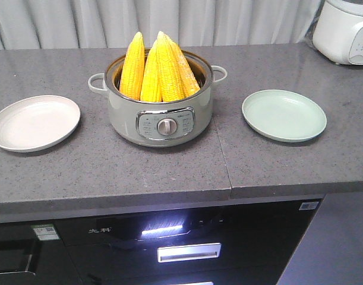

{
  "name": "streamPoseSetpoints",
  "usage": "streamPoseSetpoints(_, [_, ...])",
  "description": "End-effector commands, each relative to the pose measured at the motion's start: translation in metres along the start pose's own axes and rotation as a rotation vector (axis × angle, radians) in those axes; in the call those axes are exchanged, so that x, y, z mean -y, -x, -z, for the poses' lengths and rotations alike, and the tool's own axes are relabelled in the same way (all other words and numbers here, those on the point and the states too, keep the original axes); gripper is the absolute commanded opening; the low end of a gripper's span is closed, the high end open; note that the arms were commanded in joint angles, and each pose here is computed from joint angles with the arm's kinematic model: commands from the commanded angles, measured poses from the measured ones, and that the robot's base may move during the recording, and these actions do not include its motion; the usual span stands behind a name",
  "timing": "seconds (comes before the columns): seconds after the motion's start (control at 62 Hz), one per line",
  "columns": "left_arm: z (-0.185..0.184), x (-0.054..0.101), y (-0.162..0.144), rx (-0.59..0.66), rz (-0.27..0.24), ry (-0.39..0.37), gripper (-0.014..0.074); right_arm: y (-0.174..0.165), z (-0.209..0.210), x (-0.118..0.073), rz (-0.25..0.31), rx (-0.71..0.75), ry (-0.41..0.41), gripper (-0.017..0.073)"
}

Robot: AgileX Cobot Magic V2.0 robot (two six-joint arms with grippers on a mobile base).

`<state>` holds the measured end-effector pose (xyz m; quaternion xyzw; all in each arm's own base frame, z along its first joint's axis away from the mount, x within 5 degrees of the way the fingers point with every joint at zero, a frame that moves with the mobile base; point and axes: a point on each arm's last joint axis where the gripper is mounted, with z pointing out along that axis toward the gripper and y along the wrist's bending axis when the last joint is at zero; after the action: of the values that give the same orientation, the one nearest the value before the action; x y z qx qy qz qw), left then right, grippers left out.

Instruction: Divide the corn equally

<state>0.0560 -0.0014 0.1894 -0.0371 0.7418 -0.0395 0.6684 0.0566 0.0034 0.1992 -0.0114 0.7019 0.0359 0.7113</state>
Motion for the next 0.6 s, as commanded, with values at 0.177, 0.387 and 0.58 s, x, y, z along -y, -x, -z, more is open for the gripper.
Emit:
streamPoseSetpoints(0.177, [0.0027,0.0011,0.0157,0.101,0.007,-0.005,-0.0006,0.0009,0.0001,-0.0007,0.016,0.061,0.007,-0.0005])
streamPoseSetpoints(0.387, [0.0027,0.0011,0.0157,0.101,0.007,-0.005,-0.0006,0.0009,0.0001,-0.0007,0.016,0.061,0.007,-0.0005])
streamPoseSetpoints(0.58, [0.0027,0.0011,0.0157,0.101,0.007,-0.005,-0.0006,0.0009,0.0001,-0.0007,0.016,0.061,0.007,-0.0005])
